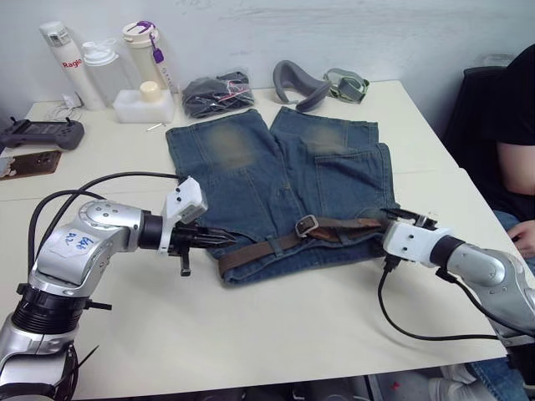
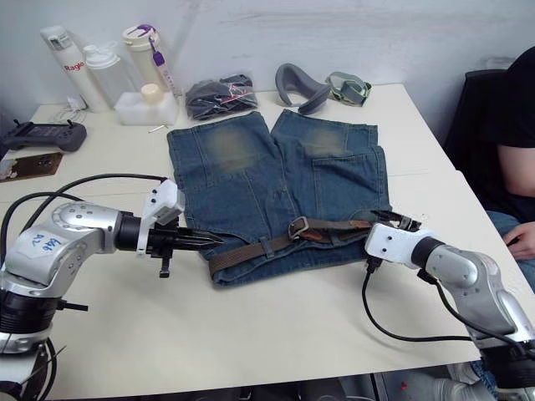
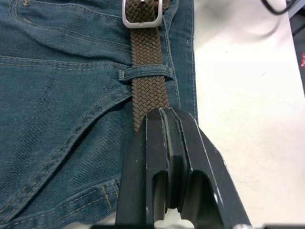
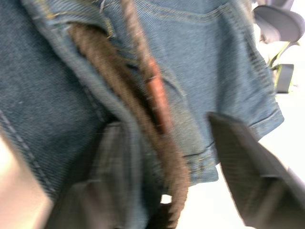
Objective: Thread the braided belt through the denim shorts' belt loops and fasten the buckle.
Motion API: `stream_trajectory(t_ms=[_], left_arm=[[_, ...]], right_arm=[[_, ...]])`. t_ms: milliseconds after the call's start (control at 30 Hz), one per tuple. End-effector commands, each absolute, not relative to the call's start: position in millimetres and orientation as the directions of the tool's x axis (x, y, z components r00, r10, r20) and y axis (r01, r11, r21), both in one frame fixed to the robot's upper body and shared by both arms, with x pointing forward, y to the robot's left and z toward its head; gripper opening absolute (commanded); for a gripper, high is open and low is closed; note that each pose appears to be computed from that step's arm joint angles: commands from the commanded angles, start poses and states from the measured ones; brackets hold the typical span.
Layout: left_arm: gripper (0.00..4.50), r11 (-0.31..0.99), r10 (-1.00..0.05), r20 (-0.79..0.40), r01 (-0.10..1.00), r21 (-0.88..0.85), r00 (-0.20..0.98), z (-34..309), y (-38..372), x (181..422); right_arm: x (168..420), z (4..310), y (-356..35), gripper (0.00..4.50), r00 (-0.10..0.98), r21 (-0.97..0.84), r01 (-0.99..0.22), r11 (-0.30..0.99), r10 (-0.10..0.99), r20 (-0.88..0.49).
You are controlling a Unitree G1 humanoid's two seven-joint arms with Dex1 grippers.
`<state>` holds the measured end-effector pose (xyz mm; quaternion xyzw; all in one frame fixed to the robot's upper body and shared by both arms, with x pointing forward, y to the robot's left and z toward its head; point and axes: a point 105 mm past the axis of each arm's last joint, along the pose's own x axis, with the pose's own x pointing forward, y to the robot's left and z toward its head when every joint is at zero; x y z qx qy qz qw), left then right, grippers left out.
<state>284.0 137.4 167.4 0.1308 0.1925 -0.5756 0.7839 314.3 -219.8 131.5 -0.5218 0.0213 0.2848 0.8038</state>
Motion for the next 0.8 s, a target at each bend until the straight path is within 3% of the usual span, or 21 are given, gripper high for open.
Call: stream_trajectory(t_ms=[33, 67, 100, 800], left_arm=[[0.0, 0.286, -0.847, -0.466, 0.958, 0.008, 0.257, 170.0, 137.6, 277.4], [0.0, 0.288, -0.842, -0.473, 0.957, 0.01, 0.259, 168.0, 137.5, 276.9], [0.0, 0.29, -0.84, -0.475, 0.957, 0.011, 0.26, 166.8, 137.2, 276.4], [0.0, 0.295, -0.821, -0.494, 0.953, 0.065, 0.287, 154.0, 131.9, 271.0]], right_arm=[[317.1, 140.2, -221.4, 0.68, 0.854, -0.843, -0.446, 0.302, 0.426, -0.299], [317.4, 140.0, -222.2, 0.21, 0.856, -0.842, -0.444, 0.307, 0.422, -0.298], [317.5, 139.9, -222.7, 0.05, 0.858, -0.841, -0.443, 0.31, 0.419, -0.298], [317.2, 136.8, -218.2, 0.05, 0.859, -0.827, -0.444, 0.346, 0.426, -0.283]])
